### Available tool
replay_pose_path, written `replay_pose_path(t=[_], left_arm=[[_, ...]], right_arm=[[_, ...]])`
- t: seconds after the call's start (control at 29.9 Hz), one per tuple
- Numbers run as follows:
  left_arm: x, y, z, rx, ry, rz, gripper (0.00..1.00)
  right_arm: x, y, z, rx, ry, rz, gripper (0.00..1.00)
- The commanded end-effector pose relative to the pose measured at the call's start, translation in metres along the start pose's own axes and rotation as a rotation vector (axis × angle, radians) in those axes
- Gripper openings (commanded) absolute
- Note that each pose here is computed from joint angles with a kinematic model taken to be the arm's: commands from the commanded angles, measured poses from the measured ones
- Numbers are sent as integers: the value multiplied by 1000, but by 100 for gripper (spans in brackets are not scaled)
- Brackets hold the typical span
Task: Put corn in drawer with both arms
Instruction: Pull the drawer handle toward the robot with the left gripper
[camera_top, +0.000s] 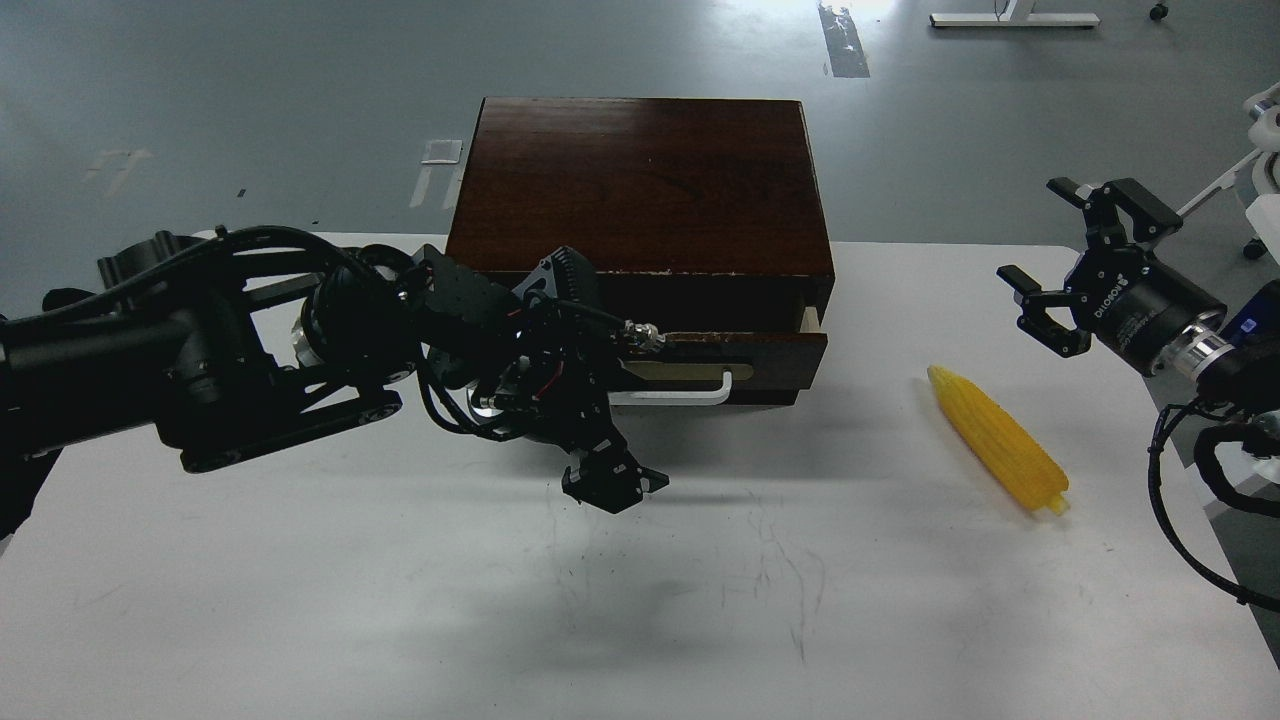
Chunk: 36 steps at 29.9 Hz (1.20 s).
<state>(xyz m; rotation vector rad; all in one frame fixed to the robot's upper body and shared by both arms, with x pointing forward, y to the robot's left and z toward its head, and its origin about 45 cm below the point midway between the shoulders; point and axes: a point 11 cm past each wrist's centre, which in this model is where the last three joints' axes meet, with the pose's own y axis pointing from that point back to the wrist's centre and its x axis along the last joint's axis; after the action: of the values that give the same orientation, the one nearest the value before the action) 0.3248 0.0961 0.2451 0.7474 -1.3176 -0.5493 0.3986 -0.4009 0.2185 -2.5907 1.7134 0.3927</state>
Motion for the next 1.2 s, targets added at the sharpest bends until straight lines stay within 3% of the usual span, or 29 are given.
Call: replay_pose_path(t=[0.0,1.17], left_arm=[[0,1,5,-12,-10,2,99],[-4,13,13,-16,-37,-9,99]], right_arm=[[1,0,-1,1,2,2,100],[3,2,-2,1,6,7,100]])
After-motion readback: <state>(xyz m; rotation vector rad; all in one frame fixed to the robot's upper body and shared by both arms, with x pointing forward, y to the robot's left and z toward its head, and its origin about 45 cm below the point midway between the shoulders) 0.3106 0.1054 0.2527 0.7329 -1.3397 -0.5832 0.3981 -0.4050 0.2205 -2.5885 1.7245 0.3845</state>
